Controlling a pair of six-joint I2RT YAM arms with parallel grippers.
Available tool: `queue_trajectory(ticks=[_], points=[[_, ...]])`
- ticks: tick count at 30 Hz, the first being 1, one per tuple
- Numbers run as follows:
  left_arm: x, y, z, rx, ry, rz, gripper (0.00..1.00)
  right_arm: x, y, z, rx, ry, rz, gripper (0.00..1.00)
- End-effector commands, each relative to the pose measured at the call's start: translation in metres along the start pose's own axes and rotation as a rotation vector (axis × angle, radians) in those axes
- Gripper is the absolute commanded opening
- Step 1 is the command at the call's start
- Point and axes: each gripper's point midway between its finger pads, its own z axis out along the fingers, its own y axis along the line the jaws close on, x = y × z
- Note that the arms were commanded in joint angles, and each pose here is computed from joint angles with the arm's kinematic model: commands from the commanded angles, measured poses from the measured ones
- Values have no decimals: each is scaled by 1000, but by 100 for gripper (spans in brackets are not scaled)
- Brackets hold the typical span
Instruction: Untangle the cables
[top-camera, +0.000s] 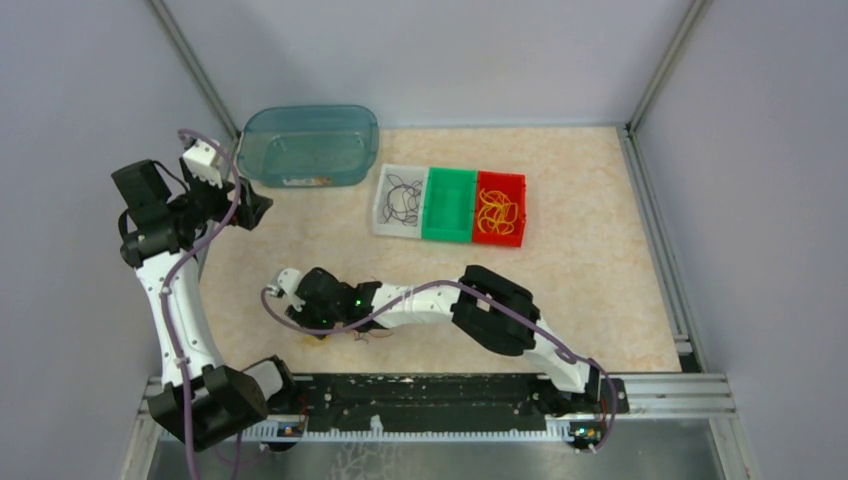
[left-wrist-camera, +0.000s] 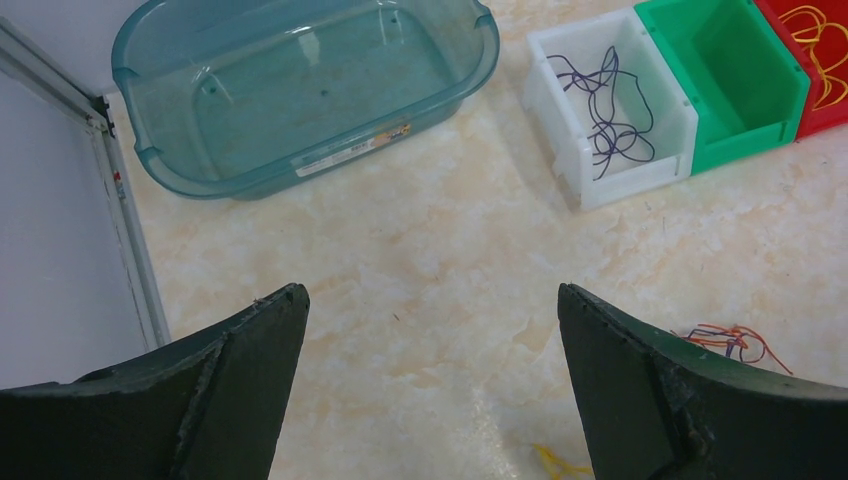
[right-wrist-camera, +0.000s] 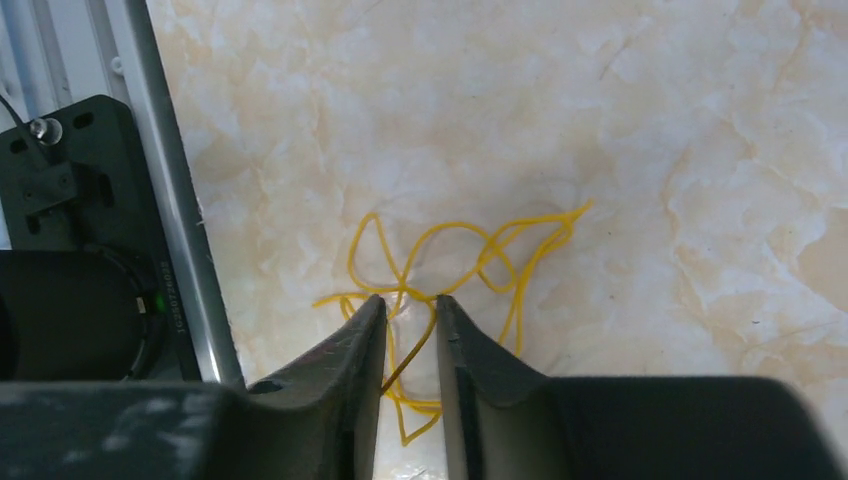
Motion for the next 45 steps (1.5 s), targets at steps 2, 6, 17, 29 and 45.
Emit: queue_trajectory(ticks=[2,6,17,29,45], points=[[-10,-10,-5,32,-39,12,100,-32,-8,-11,39,-102,-15,5],[-14,-10,-7,32,-49,18,100,-69,-15,-36,25,-230,-15,0],[-31,6,-7,-44,-87,0,100,-201,-26,-192,-68,-707,5,0],[-33,-5,-7,0,-118,-4,100,-254,-79,-353,43,-1039,36,0],[15,-61,11,275,28,4,100,-123,-262,-443,735,-886,253,0]])
